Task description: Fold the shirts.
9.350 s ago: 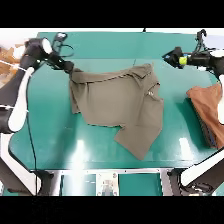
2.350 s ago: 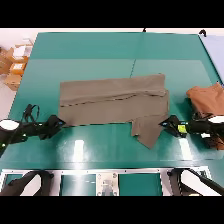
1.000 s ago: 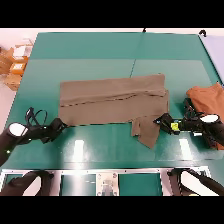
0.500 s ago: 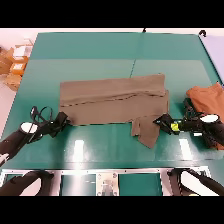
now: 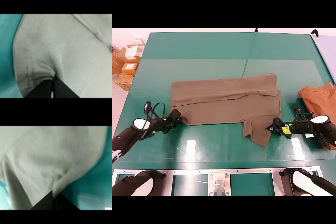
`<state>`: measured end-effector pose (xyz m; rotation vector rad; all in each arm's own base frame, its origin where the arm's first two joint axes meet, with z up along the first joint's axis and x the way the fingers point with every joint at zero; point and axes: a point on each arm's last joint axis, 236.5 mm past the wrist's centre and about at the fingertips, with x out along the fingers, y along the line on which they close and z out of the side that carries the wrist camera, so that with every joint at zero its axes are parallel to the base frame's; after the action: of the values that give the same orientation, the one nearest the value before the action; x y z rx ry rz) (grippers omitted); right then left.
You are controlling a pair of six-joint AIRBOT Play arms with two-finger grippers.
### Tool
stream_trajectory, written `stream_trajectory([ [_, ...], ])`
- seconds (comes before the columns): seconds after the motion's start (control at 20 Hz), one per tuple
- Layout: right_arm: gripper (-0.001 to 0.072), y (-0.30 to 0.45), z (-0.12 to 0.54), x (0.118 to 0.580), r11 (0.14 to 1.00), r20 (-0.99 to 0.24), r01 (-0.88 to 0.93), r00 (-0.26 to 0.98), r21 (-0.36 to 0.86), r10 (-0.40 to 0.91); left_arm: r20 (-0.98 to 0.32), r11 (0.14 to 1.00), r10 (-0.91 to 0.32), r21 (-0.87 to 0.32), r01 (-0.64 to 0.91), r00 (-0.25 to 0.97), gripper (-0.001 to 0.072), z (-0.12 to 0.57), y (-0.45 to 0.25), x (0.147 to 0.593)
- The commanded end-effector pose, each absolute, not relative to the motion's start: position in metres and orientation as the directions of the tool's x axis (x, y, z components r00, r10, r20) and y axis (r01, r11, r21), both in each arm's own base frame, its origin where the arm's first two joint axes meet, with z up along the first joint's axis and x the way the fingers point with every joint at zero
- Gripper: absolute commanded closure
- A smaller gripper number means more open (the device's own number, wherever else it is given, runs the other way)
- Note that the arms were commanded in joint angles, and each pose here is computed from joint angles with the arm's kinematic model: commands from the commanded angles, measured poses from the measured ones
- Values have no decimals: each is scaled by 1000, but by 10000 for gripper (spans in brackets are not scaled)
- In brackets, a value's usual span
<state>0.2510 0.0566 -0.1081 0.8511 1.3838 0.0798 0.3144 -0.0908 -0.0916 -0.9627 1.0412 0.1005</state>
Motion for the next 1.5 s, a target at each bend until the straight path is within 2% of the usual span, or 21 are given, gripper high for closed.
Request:
stream_trajectory([
  [0.0,691,49,-103,253,721,-823,397,257,567,506,-771,669,-374,-609,-425,516,682,-82,-96,312],
  [0.1,691,31,-99,234,748,-863,432,219,503,454,-806,698,-370,-569,-434,461,683,-79,-89,294],
  [0.25,692,4,-83,207,789,-930,492,188,368,317,-897,761,-293,-428,-487,330,682,-86,-45,252],
  [0.35,692,-4,-70,194,809,-948,496,190,316,254,-899,738,-239,-414,-533,368,683,-74,-14,248],
  [0.45,692,-5,-58,194,810,-944,491,231,321,234,-894,766,-231,-411,-495,384,683,-64,-4,249],
  [0.55,691,8,-52,202,790,-920,477,267,384,287,-883,793,-255,-424,-438,393,682,-56,-11,254],
  [0.7,691,19,-30,241,760,-859,429,388,489,334,-842,811,-251,-452,-371,477,683,-25,-16,282],
  [0.9,691,13,10,308,783,-815,351,484,514,318,-808,837,-280,-470,-281,518,682,3,-29,325],
  [1.15,691,18,-2,378,799,-829,326,439,505,346,-814,856,-336,-474,-208,475,682,-8,-61,399],
  [1.3,691,13,-31,404,792,-847,360,404,494,345,-807,838,-363,-501,-215,465,682,-25,-64,440],
  [1.45,689,8,-59,420,786,-862,388,375,481,342,-774,798,-448,-572,-190,448,680,-44,-82,468],
])
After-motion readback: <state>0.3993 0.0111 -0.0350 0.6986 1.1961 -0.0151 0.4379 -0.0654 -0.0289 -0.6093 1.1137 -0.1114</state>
